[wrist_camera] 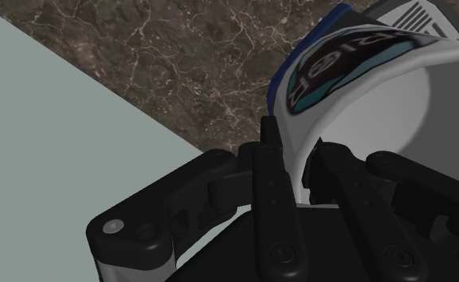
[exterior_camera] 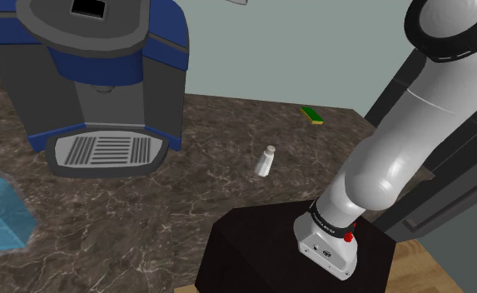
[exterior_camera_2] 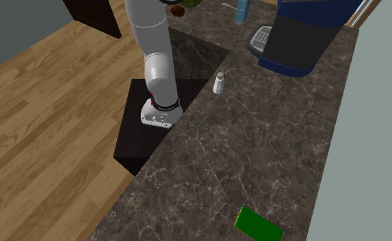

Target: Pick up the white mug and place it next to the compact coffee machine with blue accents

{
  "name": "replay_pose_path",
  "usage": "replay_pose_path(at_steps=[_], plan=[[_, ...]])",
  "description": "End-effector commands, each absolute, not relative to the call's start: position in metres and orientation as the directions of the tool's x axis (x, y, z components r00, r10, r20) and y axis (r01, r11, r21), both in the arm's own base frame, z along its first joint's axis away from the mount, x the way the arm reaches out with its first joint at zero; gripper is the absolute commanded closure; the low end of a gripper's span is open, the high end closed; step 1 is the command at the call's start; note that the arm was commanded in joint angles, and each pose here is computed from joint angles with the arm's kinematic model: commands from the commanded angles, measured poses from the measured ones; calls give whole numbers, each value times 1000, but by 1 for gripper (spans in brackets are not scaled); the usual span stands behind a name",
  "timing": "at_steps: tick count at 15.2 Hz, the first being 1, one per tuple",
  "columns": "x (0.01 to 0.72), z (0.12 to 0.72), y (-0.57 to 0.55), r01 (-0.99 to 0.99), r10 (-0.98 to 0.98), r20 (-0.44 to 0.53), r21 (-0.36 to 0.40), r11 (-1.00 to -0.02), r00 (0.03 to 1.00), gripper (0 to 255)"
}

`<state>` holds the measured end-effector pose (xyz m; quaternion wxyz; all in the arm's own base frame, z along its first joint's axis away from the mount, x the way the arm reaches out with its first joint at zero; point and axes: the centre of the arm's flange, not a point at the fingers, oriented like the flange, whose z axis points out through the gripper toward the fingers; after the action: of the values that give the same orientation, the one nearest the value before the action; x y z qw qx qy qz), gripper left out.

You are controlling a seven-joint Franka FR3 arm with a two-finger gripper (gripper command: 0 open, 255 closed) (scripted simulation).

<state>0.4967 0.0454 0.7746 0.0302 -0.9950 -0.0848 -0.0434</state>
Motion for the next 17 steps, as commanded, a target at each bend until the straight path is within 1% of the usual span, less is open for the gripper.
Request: replay_pose_path(at_steps=[1,17], plan=[[496,764,45,171,166,92,-53,-984,982,255],[496,679,45,171,166,92,-53,-984,982,255]])
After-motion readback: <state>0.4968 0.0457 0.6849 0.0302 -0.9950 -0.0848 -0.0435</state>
